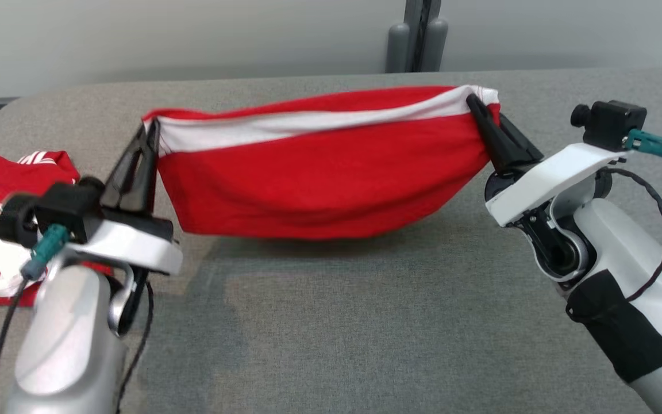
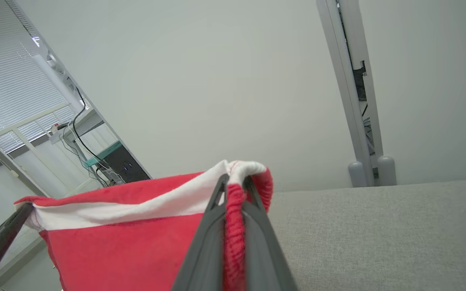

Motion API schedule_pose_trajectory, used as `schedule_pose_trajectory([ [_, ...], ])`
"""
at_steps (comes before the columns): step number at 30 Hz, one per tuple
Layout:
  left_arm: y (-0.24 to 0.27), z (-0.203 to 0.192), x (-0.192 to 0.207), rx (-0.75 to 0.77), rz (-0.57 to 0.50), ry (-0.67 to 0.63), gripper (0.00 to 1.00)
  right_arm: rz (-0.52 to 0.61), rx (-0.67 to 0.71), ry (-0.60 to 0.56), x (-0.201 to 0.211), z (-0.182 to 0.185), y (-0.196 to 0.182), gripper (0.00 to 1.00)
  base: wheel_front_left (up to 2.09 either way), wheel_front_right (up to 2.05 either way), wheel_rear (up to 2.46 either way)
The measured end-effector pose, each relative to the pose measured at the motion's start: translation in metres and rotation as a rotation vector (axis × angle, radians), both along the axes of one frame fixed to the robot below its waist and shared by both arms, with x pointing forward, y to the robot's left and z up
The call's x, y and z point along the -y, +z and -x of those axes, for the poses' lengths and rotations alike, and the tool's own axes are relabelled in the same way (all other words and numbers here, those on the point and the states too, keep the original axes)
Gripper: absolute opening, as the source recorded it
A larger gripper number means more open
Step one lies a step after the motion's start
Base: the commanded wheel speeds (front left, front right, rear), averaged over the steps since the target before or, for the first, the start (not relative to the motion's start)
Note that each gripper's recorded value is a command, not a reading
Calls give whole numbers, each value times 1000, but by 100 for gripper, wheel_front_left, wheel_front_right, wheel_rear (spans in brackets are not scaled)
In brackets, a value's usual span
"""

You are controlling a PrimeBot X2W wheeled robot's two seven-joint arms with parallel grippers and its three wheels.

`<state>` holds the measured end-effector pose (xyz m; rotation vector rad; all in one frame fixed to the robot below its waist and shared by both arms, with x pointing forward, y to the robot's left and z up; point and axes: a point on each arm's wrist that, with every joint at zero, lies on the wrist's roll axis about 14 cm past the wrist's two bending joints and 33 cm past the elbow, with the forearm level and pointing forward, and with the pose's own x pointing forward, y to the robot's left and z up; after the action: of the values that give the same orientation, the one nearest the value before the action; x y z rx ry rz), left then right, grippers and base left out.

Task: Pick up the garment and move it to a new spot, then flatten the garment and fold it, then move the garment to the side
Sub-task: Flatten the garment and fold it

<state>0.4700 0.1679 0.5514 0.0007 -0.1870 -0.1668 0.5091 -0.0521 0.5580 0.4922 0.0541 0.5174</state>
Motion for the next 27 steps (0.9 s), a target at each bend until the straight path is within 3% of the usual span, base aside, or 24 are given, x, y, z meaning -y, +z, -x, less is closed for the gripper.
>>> schedule_pose_trajectory([
  [5,87,-17,8,206,-120,-71,0,-13,157,-27,8,-1,62,0,0,0,0],
  [10,128,-40,8,274,-195,-90,0,35,266,-46,14,-14,99,0,0,0,0],
  [20,177,-119,3,366,-327,-39,0,217,420,-118,19,-99,134,0,0,0,0],
  [24,211,-140,12,486,-372,-6,0,303,574,-181,29,-132,176,0,0,0,0],
  [27,199,-153,22,490,-387,-15,0,347,621,-220,35,-148,172,0,0,0,0],
])
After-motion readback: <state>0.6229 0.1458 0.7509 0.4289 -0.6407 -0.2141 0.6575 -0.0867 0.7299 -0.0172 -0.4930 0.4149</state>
